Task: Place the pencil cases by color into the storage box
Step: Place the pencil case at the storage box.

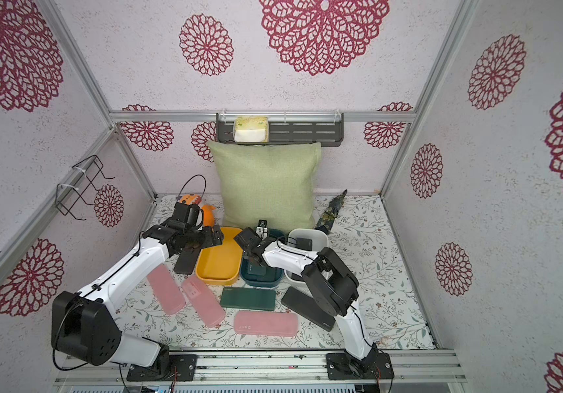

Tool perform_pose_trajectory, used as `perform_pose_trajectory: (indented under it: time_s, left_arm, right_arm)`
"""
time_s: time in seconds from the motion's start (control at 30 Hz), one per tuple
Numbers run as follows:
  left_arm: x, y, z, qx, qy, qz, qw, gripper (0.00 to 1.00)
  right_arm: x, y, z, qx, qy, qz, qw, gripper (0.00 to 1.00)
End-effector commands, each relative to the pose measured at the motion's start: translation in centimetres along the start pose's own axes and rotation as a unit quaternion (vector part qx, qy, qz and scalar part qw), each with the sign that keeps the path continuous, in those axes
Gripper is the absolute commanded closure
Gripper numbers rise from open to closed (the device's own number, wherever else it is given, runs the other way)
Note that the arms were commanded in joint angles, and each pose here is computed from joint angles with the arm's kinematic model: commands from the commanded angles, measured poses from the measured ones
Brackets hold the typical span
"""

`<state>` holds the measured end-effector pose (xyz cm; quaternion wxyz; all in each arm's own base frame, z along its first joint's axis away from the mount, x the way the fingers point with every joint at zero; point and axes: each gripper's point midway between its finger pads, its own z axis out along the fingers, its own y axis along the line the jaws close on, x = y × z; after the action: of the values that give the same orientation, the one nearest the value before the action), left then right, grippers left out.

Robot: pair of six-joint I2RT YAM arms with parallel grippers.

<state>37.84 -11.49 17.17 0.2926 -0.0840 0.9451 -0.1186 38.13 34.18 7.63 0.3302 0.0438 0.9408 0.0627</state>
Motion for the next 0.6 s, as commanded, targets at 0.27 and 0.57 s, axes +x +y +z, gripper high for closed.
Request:
perform_pose_trajectory:
  time_s: [0.27, 0.57]
  left_arm:
    - [-0.6, 0.0, 0.3, 0.003, -0.004, -0.001, 1.0, 0.02]
    - [-0.7, 0.0, 0.7, 0.003, -0.001, -0.001, 1.0, 0.03]
  right_arm:
    - [2.3, -0.1, 1.6, 0.031, 0.054, -0.033, 0.998, 0.43]
    - [2.2, 0.1, 1.8, 0.033, 0.054, -0.037, 0.997, 0.27]
